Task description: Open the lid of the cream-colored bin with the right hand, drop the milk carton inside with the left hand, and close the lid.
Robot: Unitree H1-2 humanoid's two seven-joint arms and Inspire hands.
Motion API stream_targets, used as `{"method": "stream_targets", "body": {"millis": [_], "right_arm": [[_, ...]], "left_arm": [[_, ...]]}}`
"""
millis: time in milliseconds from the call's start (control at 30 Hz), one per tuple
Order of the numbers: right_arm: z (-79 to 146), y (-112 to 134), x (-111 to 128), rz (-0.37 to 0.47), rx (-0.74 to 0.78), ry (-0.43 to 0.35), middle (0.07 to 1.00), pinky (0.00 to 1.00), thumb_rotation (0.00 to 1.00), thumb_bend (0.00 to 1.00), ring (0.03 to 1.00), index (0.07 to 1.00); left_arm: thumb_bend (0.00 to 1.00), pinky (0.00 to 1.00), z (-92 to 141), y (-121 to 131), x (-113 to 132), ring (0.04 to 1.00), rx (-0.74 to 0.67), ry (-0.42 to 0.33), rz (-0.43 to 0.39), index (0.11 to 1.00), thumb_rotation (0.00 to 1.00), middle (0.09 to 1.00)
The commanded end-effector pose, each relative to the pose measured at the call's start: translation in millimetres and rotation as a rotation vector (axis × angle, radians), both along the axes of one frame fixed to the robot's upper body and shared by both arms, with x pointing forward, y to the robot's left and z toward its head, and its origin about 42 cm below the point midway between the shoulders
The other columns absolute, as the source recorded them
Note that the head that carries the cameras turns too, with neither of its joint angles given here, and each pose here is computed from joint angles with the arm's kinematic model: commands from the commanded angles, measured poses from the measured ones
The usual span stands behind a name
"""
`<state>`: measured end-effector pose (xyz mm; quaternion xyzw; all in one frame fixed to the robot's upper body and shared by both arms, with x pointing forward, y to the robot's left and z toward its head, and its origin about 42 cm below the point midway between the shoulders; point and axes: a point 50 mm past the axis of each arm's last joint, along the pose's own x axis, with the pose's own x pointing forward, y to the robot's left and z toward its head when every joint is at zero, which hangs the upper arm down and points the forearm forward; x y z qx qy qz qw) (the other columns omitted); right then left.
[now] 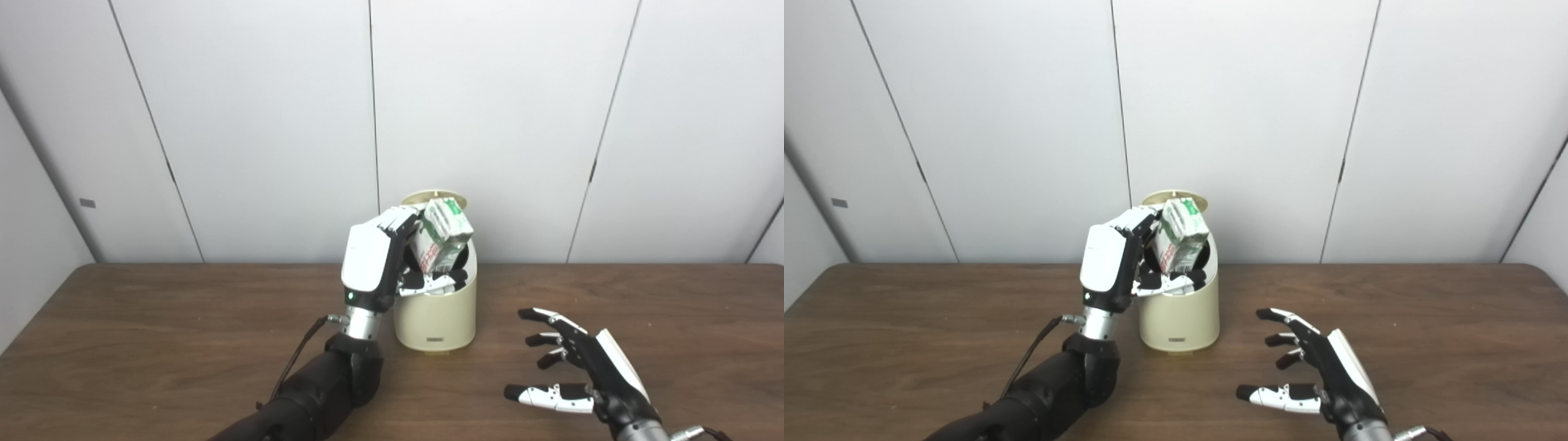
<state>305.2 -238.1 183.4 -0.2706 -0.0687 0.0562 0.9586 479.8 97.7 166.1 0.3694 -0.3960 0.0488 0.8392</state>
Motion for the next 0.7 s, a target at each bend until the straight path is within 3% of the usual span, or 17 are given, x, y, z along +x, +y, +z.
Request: {"method": "stream_targets", "body": {"millis": [0, 133, 467, 667], "right_arm": [[20, 3, 2, 0.028, -0.004, -0.104, 0.859, 0.55, 0.17, 0.63, 0.719, 0.787], [19, 3, 3, 0.027, -0.005, -0.105, 0.856, 0.54, 0.17, 0.63, 0.716, 0.782], [17, 3, 4, 0.026, -0.003, -0.093, 0.853, 0.53, 0.19, 0.64, 0.708, 0.782], [17, 3, 5, 0.027, -0.008, -0.098, 0.852, 0.53, 0.19, 0.64, 0.712, 0.78]], "left_arm": [[0.83, 0.73, -31, 31, -4, 0.82, 0.096, 0.131, 0.061, 0.886, 0.24, 0.861], [0.83, 0.73, -32, 31, -6, 0.825, 0.077, 0.134, 0.064, 0.893, 0.25, 0.864], [0.8, 0.61, -38, 33, -13, 0.753, 0.047, 0.124, 0.065, 0.853, 0.23, 0.819], [0.77, 0.63, -41, 33, -18, 0.756, 0.03, 0.122, 0.061, 0.831, 0.22, 0.811]]}}
